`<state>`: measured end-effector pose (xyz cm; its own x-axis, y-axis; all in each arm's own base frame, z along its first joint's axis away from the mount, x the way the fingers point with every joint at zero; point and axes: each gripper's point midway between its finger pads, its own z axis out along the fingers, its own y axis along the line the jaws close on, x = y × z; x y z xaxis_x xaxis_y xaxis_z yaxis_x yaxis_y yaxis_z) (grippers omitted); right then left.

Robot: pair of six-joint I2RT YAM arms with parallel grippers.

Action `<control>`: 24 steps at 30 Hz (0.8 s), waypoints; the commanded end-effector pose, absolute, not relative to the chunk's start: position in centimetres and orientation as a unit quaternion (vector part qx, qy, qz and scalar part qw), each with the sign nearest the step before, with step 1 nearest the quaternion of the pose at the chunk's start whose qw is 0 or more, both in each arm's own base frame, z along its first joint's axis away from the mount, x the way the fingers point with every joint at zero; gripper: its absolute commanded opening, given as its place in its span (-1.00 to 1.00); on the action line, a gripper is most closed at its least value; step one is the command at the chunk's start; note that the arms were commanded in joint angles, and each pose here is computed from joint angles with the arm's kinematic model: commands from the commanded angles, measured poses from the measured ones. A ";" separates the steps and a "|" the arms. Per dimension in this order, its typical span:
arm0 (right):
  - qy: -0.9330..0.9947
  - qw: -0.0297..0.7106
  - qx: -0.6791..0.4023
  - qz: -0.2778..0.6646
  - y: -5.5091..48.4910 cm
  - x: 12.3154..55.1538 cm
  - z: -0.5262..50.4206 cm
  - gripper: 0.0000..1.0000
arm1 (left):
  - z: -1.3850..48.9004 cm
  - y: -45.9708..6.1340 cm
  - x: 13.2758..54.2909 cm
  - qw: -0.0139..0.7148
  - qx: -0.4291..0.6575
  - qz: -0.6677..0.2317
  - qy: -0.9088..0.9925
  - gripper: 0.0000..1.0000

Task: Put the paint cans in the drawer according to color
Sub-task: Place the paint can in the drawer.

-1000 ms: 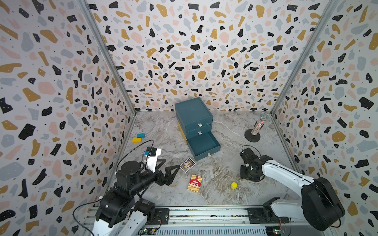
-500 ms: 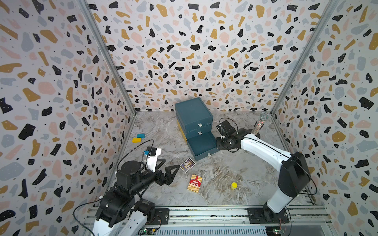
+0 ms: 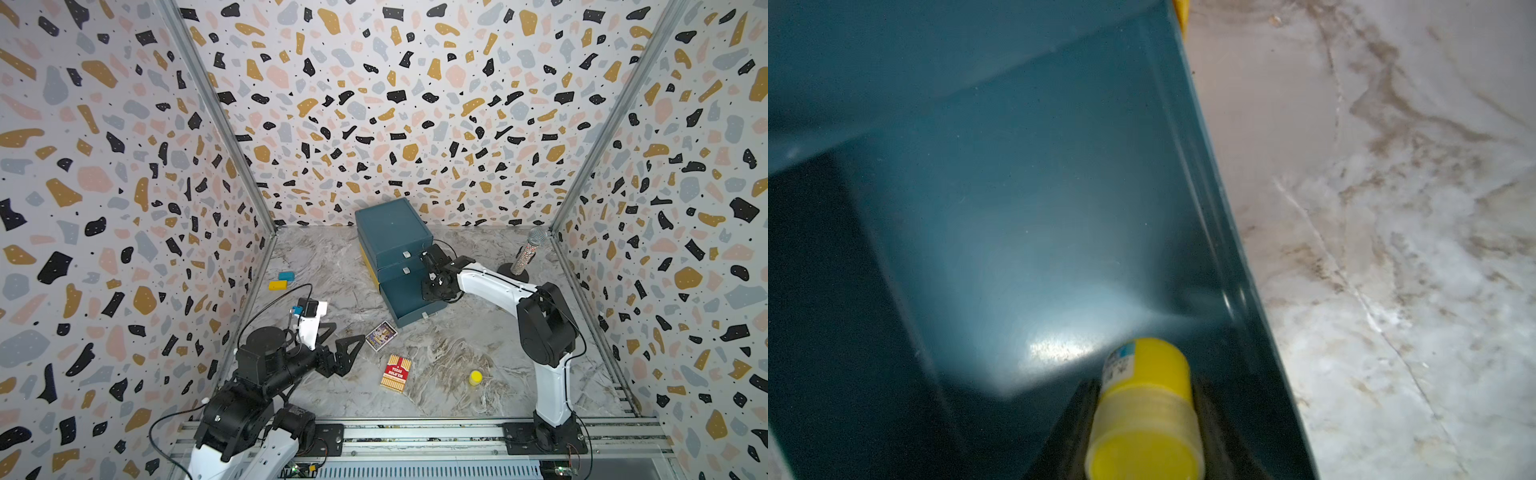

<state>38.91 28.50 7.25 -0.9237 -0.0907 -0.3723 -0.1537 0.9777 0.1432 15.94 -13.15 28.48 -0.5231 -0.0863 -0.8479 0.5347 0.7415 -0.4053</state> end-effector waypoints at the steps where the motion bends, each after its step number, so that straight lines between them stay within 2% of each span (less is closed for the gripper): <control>1: 0.974 0.200 -0.065 0.090 29.0 39.6 8.3 -0.43 | 29.1 -13.1 16.6 0.488 0.144 -0.326 0.797 0.99; 8: 0.977 0.185 -0.062 0.080 28.9 39.7 6.6 -0.15 | 29.2 -13.2 16.5 0.489 0.145 -0.326 0.796 0.99; 13: 0.975 0.196 -0.068 0.079 28.9 39.9 7.5 0.08 | 29.1 -13.2 16.5 0.488 0.145 -0.326 0.797 0.99; 16: 0.973 0.204 -0.072 0.080 28.8 39.9 8.7 0.12 | 29.1 -13.2 16.5 0.488 0.145 -0.327 0.797 0.99; 20: 0.961 0.250 -0.076 0.090 27.9 39.3 13.4 0.12 | 29.1 -13.1 16.5 0.490 0.144 -0.325 0.796 0.99; 24: 0.950 0.283 -0.086 0.094 25.9 36.4 17.4 0.14 | 29.1 -13.1 16.6 0.490 0.143 -0.324 0.797 0.99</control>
<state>38.26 27.34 11.32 -0.8825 -0.1087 -0.4576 -0.1859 0.9743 0.1269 16.07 -13.01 28.45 -0.5210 -0.0884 -0.8490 0.5276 0.7485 -0.4017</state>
